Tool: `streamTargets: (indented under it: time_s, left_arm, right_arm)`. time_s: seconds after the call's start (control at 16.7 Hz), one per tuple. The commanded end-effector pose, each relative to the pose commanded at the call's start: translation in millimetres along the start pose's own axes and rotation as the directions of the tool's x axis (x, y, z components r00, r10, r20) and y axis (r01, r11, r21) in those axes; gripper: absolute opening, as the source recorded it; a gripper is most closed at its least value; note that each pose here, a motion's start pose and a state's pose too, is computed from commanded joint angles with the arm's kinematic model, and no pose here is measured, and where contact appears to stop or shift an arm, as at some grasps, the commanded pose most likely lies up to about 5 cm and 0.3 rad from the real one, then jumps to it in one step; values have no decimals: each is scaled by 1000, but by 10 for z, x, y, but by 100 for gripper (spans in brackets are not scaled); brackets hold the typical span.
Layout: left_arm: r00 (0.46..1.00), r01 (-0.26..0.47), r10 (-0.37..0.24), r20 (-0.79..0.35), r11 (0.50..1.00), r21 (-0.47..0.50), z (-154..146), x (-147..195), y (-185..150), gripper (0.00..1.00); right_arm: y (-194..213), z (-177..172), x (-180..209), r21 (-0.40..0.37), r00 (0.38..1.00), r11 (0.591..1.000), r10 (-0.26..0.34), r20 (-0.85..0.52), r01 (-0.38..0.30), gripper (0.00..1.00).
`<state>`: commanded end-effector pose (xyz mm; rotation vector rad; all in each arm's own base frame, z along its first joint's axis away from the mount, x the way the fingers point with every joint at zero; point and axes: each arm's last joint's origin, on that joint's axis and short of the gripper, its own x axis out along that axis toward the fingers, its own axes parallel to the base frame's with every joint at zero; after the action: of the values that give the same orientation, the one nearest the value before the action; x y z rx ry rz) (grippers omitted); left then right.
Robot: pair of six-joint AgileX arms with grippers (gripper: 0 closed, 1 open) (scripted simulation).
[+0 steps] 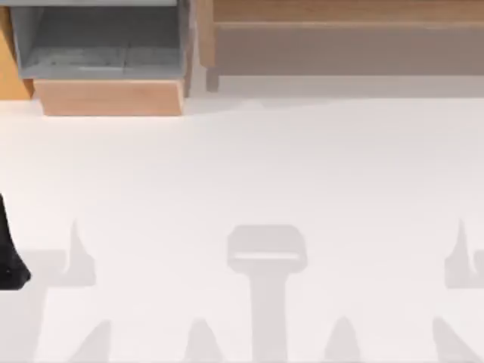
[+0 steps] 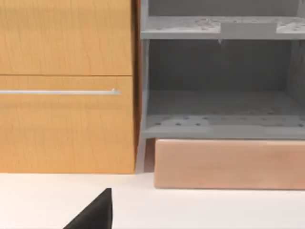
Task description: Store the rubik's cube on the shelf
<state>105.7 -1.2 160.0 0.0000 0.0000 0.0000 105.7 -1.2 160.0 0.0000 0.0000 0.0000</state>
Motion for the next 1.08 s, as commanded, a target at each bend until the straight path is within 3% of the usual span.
streamTargets:
  time_s: [0.3,0.66,0.84,1.08]
  left_arm:
    - [1000,3,-3,0,999,40,82,22,6,100]
    - [1000,13,-15,4,960,280,538,293,73,100]
    - [1000,13,-18,7,895,446,789,629,167,100]
    - [1000,8,-18,8,744,669,949,1283,411,100]
  right_arm:
    - [0,0,0,0,1000,1000,0,0,0,100]
    - [0,0,0,0,1000,1000,0,0,0,100]
    - [0,0,0,0,1000,1000,0,0,0,100]
    - [0,0,0,0,1000,1000,0,0,0,100]
